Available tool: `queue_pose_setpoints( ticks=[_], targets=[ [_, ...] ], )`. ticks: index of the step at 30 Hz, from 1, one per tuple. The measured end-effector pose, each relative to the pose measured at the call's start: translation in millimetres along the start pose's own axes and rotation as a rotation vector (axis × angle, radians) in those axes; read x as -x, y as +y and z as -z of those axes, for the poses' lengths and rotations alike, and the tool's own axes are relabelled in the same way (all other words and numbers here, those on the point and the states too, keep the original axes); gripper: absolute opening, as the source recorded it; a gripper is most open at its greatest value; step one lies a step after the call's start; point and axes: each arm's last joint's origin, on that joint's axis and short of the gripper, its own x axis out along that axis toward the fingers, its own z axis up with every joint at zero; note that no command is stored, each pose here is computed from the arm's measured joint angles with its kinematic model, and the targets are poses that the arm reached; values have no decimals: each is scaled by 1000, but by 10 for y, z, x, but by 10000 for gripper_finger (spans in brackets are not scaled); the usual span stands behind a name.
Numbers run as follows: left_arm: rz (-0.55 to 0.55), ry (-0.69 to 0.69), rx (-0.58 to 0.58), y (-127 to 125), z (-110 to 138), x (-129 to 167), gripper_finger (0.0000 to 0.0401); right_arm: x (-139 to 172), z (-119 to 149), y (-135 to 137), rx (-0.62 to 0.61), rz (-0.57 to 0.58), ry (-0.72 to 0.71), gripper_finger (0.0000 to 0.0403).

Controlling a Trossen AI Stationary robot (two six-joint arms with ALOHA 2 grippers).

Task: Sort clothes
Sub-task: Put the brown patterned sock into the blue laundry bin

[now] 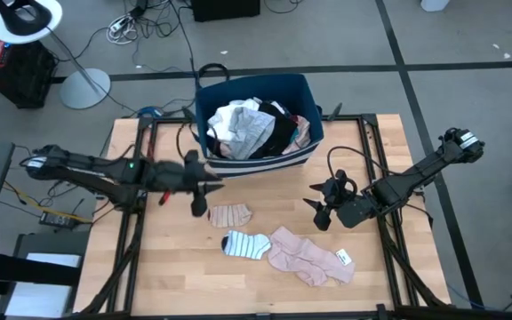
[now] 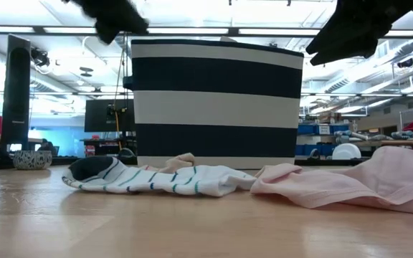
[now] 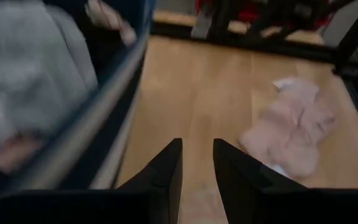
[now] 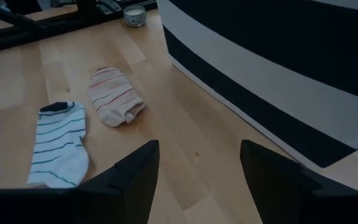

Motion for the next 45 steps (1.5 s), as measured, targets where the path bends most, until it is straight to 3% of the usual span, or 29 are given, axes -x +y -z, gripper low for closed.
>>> queue_pose_setpoints(
  ticks=[6,11,16,21,28,34,40,45],
  targets=[
    [-90,98,102,-10,512,-122,96,0,-1,0,0,0,0,228],
    [-156,168,271,83,900,-209,96,0,-1,1,0,-1,-1,228],
    [-135,190,383,128,1196,-308,96,0,-4,3,-2,-2,-3,227],
    [-92,252,395,74,1347,-473,96,0,-5,4,-3,-3,-4,227],
    [-126,402,352,6,1513,-707,93,0,-8,7,-6,-5,-7,227],
    [-92,411,321,-80,1426,-795,13,0,-9,8,-8,-5,-8,227],
    [21,301,242,-228,969,-753,3,-1,-10,9,-8,-6,-8,227],
    [11,260,106,-308,465,-668,1,-3,-14,8,-12,-6,-10,227]
  ],
)
